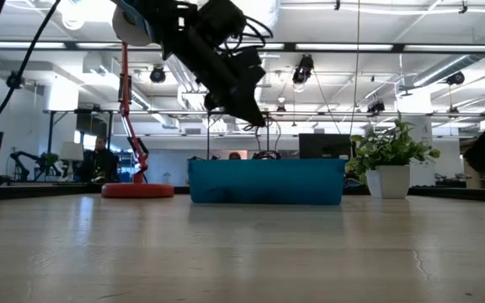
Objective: Pick and place rubber bands into bin
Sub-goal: Put the red rubber band into the blue bin, then return to Home Position
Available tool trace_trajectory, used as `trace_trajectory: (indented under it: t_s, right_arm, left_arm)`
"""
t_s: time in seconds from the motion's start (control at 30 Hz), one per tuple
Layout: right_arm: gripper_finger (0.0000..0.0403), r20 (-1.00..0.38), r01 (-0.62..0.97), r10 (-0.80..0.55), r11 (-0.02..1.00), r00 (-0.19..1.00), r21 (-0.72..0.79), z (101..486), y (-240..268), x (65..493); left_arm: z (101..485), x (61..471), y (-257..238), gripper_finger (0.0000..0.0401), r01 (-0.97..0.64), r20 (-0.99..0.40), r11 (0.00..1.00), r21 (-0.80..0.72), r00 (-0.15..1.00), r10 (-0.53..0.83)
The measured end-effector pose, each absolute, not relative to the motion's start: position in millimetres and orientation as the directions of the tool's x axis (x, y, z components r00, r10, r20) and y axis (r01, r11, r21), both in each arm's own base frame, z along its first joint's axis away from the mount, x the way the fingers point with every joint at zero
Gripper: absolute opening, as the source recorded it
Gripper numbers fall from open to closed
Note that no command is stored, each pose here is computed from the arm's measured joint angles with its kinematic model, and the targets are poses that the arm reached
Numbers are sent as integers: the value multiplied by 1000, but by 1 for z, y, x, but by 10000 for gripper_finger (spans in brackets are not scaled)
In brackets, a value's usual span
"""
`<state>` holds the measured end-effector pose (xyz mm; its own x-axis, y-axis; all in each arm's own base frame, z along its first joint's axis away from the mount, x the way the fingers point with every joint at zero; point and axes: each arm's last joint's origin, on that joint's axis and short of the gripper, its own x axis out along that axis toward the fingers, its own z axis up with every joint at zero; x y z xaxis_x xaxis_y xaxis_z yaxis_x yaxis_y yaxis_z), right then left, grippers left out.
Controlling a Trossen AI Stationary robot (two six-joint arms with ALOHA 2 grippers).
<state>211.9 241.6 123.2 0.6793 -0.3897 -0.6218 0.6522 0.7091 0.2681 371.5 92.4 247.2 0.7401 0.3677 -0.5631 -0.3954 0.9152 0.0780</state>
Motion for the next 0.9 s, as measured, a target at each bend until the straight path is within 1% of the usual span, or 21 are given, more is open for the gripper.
trace_trajectory:
  t_s: [0.1,0.2,0.3,0.4,0.5,0.6,0.7,0.8,0.9]
  right_arm:
    - [61,-622,667,-399,690,674,281,123,239,216]
    - [61,-621,680,-411,676,667,283,123,234,221]
    - [61,-618,681,-418,678,666,275,128,232,230]
    - [61,-614,681,-422,680,667,272,134,231,240]
    - [61,-599,695,-433,646,674,315,143,229,252]
    - [61,-542,695,-464,615,701,372,161,226,265]
    - [61,-442,677,-520,636,731,371,184,222,276]
    - [61,-365,668,-562,662,742,339,210,214,282]
    - [61,-340,659,-568,687,750,306,238,204,285]
  left_arm:
    - [246,369,102,2,-374,-571,923,92,739,357]
    - [244,367,105,23,-322,-591,942,94,744,313]
    - [244,366,105,63,-270,-601,960,71,757,258]
    - [244,366,105,110,-262,-601,963,66,760,248]
    - [243,366,105,157,-259,-602,964,63,760,243]
    - [241,365,104,194,-218,-623,975,37,758,193]
    - [240,364,103,215,-148,-626,989,-5,772,112]
    - [238,363,101,222,-75,-625,997,-17,779,48]
    - [238,363,100,223,20,-617,999,-44,786,-43]
